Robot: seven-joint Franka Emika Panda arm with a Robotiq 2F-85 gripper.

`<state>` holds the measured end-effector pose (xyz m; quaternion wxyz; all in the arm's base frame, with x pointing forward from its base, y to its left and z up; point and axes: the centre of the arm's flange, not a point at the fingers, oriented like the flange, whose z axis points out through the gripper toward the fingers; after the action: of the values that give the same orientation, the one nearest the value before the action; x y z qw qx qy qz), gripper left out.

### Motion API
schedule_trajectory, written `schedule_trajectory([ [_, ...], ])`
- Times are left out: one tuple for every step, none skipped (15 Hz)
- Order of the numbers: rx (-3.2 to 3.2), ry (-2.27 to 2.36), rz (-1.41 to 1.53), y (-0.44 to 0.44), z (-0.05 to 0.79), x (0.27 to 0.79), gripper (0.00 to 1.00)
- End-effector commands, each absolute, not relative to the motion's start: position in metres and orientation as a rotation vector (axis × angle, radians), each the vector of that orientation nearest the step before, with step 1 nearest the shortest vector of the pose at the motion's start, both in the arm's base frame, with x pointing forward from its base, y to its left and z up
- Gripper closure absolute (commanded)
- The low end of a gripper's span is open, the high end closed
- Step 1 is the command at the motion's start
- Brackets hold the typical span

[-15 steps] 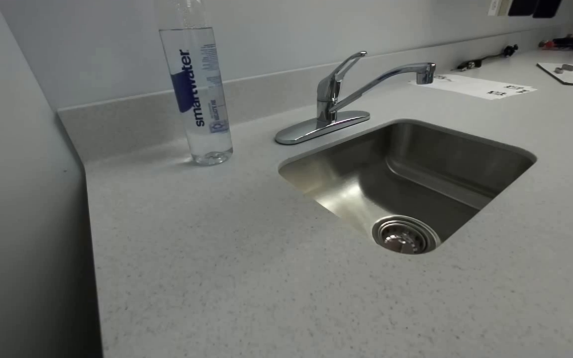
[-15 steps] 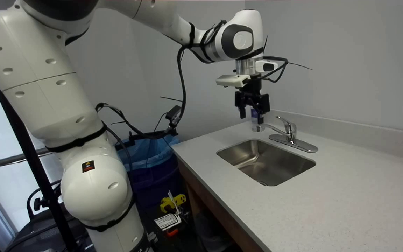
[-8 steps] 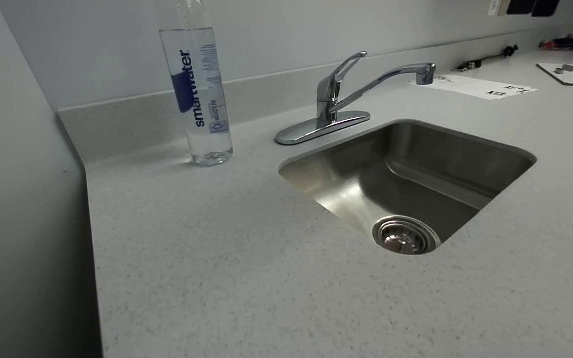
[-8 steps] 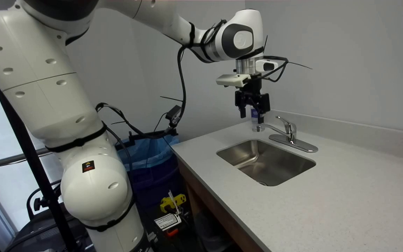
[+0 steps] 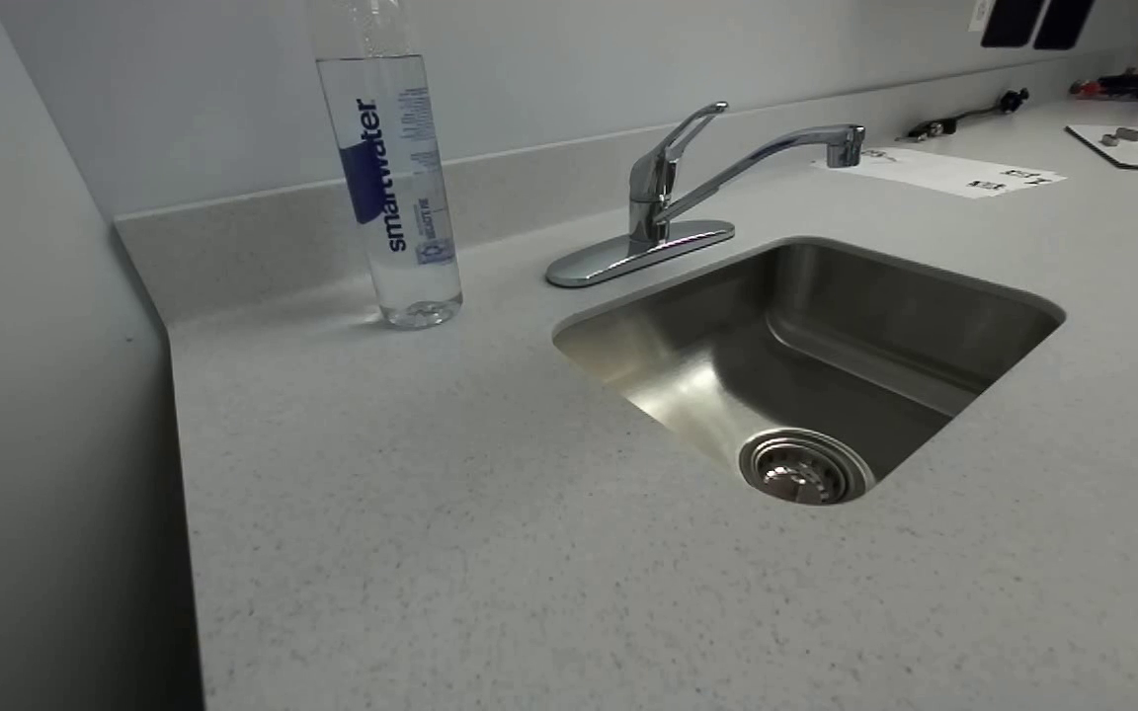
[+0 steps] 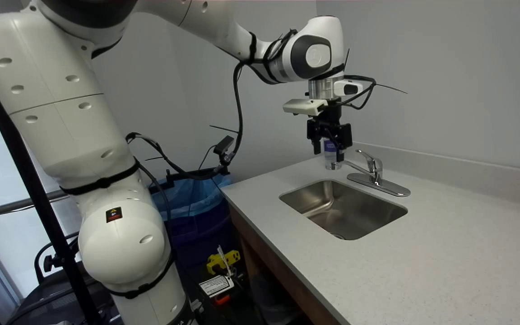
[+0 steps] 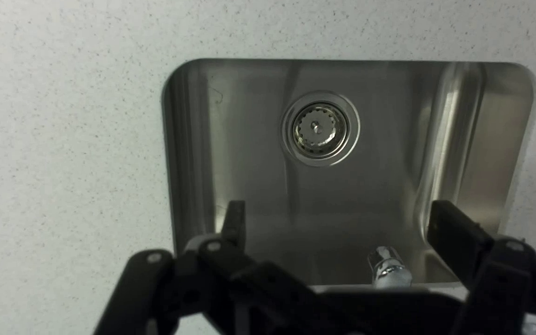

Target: Open the tap

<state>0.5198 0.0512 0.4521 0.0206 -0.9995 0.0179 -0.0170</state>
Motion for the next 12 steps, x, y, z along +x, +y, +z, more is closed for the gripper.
schedule_trajectory([
  [-3.074,0.083,-0.097,0.051,0.449,0.551,0.00],
  [-3.068,0.080,-0.111,0.052,0.448,0.557,0.00],
  [-3.064,0.071,-0.123,0.055,0.447,0.563,0.00],
  [-3.062,0.064,-0.136,0.057,0.446,0.568,0.00],
  [-3.061,0.055,-0.142,0.060,0.445,0.573,0.00],
  [-3.059,0.047,-0.152,0.064,0.444,0.579,0.00],
  [-3.057,0.037,-0.154,0.067,0.443,0.584,0.00],
  [-3.057,0.026,-0.158,0.072,0.441,0.588,0.00],
  [-3.056,0.014,-0.162,0.077,0.440,0.593,0.00],
  [-3.058,0.007,-0.159,0.078,0.443,0.598,0.00],
  [-3.055,-0.004,-0.159,0.082,0.442,0.603,0.00],
  [-3.055,-0.005,-0.156,0.085,0.442,0.609,0.00],
])
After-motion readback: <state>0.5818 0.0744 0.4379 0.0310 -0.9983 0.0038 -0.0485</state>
